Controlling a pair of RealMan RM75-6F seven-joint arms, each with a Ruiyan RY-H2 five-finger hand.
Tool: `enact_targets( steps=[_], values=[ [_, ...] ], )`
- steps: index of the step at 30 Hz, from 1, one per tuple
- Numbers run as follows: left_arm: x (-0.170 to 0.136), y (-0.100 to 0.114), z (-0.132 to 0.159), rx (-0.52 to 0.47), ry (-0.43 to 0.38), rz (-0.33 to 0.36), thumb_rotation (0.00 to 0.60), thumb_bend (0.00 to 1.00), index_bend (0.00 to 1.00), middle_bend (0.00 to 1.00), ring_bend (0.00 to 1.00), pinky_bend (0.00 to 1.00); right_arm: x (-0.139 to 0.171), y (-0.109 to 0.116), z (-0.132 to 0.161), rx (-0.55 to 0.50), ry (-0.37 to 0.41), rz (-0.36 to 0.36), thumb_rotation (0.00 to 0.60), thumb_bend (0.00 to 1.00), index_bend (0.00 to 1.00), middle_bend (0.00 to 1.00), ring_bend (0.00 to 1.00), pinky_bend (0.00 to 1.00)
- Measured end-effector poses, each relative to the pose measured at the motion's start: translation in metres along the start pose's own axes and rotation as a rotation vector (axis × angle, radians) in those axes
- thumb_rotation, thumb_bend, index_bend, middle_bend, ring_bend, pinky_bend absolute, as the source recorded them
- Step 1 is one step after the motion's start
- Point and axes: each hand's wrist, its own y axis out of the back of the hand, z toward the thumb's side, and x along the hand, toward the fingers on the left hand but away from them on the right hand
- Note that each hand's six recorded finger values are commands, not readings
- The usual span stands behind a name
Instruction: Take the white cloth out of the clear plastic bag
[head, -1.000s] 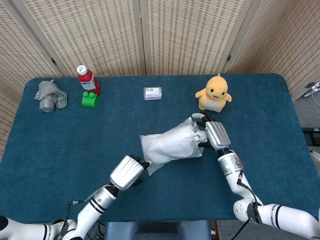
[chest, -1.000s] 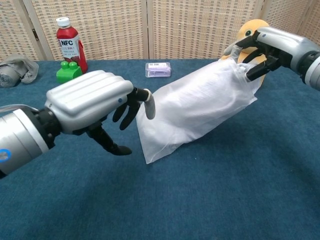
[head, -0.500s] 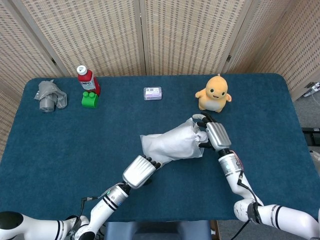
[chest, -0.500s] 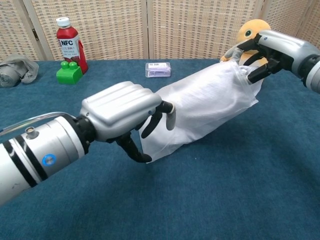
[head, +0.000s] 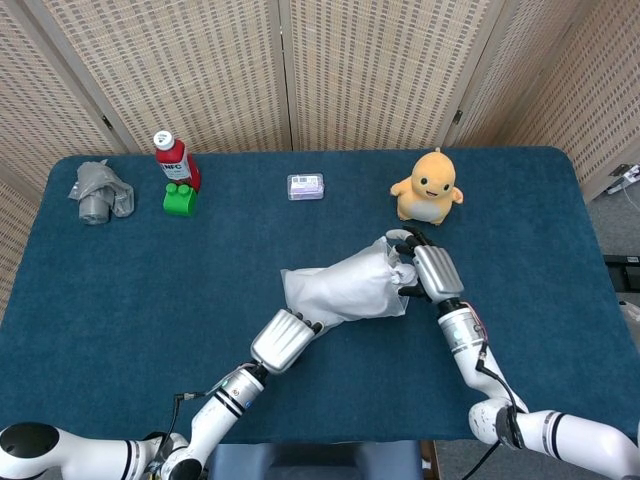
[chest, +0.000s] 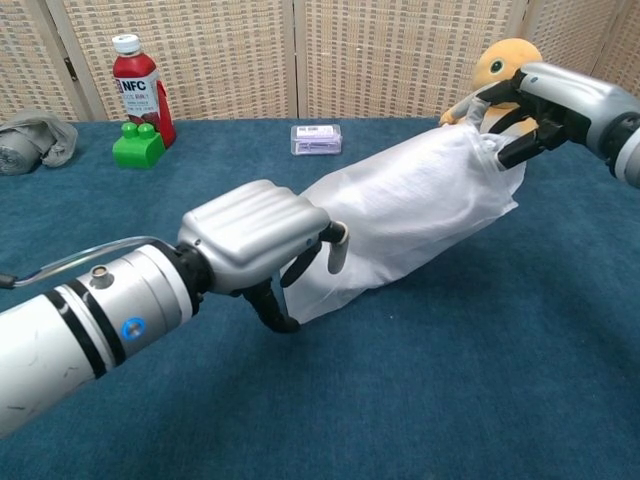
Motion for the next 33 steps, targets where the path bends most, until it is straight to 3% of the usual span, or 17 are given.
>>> enact_targets(
  steps=[19, 33],
  values=[
    [0.008, -0.015, 0.005, 0.022, 0.020, -0.027, 0.600, 0.04, 0.46, 0.67, 0.63, 0.68, -0.003, -0.004, -0.022, -0.006, -0.071, 0.019, 0.600, 0.66, 0.80, 0.23, 0.08, 0.23],
    [0.007, -0.012, -0.004, 0.067, 0.070, 0.013, 0.600, 0.04, 0.47, 0.69, 0.64, 0.68, -0.004, -0.013, -0.038, -0.013, -0.116, 0.044, 0.600, 0.66, 0.80, 0.23, 0.08, 0.23]
  ],
)
